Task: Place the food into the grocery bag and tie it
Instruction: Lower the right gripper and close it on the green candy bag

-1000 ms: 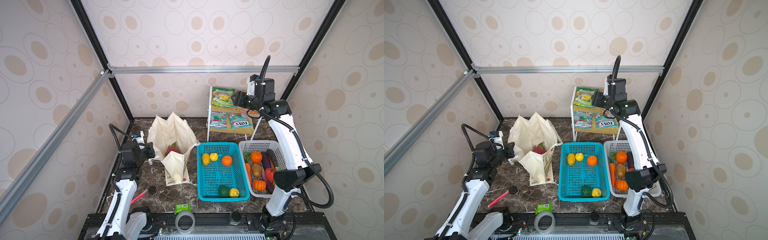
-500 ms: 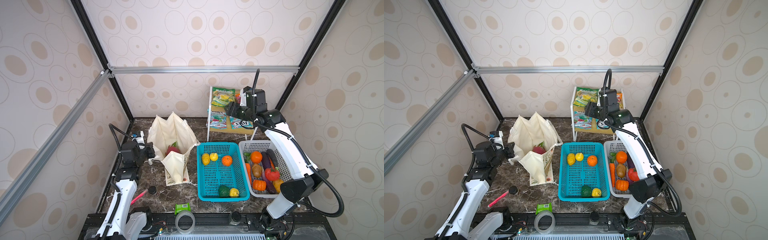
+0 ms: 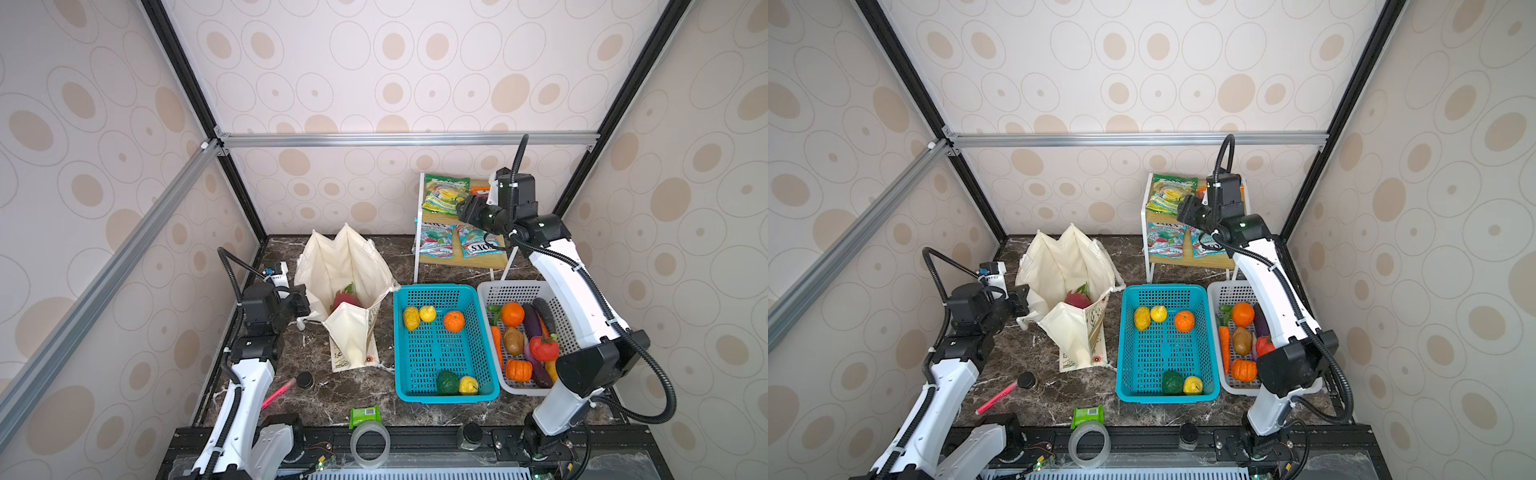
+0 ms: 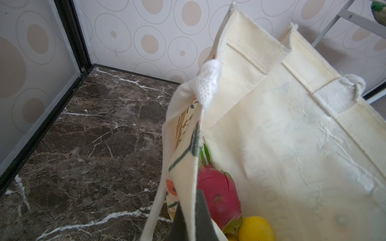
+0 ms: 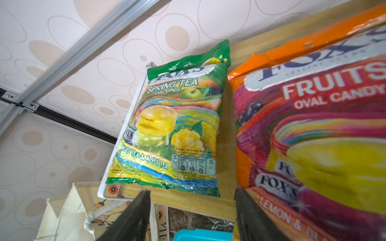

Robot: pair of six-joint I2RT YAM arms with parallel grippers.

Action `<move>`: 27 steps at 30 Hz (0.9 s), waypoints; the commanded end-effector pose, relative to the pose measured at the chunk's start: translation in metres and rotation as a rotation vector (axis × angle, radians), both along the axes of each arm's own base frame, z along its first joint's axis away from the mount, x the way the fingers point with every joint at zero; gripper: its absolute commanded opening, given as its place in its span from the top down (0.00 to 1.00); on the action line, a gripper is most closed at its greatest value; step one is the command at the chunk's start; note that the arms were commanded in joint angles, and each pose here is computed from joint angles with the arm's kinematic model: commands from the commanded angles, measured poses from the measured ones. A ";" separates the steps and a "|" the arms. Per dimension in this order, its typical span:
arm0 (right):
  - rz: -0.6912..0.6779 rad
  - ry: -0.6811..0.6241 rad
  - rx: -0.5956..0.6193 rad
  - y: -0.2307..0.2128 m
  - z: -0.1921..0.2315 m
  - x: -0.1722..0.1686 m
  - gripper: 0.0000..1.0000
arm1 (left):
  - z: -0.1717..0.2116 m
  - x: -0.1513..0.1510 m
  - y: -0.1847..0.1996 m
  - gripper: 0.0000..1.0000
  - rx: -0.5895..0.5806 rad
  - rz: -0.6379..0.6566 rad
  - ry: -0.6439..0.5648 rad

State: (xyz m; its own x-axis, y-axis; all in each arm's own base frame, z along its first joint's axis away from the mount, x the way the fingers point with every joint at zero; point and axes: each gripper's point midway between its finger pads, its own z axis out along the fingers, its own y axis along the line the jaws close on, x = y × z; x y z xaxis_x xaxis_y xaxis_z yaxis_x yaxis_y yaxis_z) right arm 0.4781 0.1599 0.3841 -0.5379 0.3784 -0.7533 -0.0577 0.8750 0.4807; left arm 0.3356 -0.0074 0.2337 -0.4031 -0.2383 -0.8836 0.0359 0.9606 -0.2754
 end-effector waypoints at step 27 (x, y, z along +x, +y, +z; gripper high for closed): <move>0.027 0.007 0.076 0.010 -0.009 0.032 0.81 | 0.020 0.001 0.003 1.00 0.038 0.003 -0.062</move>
State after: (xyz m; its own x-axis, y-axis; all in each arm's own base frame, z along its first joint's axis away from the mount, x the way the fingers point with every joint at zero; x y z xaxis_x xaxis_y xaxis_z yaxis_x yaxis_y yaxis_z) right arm 0.5071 0.1650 0.3763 -0.5447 0.4139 -0.7294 -0.0628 0.8472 0.5276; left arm 0.3354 -0.0069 0.2337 -0.4027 -0.2355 -0.8845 0.0340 0.9618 -0.2715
